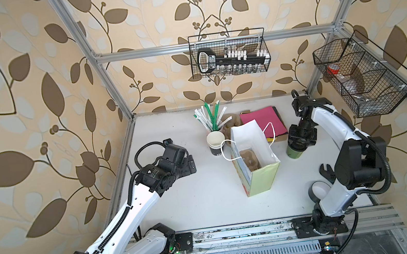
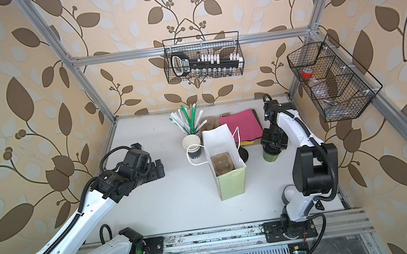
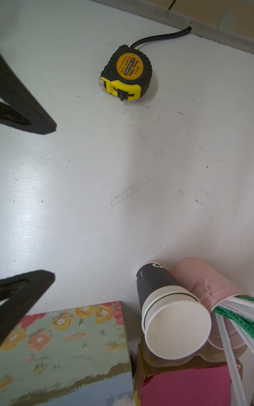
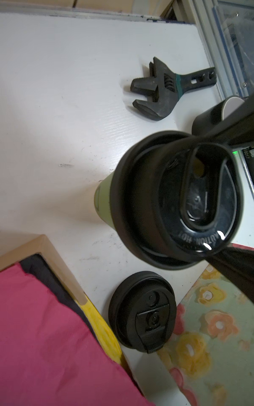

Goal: Pack the takeout coffee
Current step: 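Lower the right gripper and close it around the green cup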

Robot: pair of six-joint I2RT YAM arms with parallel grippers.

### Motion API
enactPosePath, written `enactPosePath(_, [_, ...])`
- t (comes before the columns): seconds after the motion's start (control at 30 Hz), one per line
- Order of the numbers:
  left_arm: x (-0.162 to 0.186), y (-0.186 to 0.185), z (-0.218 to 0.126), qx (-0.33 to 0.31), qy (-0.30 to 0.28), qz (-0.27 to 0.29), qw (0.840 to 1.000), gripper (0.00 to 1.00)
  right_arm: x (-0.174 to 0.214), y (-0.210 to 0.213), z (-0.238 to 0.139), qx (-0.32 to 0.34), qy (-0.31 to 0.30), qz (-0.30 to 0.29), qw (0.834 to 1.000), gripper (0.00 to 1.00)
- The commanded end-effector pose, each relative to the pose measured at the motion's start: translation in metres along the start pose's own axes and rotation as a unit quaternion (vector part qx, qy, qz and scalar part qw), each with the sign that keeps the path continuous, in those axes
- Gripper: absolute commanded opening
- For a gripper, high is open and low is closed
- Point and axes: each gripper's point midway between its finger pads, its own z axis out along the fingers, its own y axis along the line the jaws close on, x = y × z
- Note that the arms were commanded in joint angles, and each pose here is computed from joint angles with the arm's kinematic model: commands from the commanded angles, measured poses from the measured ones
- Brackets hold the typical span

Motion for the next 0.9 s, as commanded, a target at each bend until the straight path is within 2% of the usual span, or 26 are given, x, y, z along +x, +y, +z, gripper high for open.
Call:
enactPosePath(0.0, [-0.004,0.006,-0.004,-0.014,-0.005,0.008,1.000,0.99,0.015,-0.006,-0.001,0.002,0.012,-0.003,1.000,0.51])
enactPosePath(0.03, [-0.004,0.006,-0.004,-0.013,-0.005,0.008,1.000,0.99,0.017,-0.007,-0.004,-0.001,0.007,-0.003,1.000,0.49])
enactPosePath(0.4, [-0.003,0.004,-0.003,-0.009,-0.001,0.008,1.000,0.99,0.045,-0.007,-0.034,-0.008,-0.034,-0.033,0.999,0.49])
enactPosePath(0.53, [-0.003,0.003,-0.003,-0.008,0.000,0.008,1.000,0.99,0.056,-0.010,-0.043,-0.015,-0.048,-0.039,0.998,0.46])
enactPosePath(0.7, [-0.001,0.001,-0.001,-0.006,0.005,0.009,1.000,0.99,0.064,-0.008,-0.070,-0.030,-0.081,-0.051,0.995,0.36])
enactPosePath(0.87, [-0.002,0.002,-0.002,-0.005,0.004,0.008,1.000,0.99,0.076,-0.012,-0.095,-0.035,-0.103,-0.057,0.992,0.34])
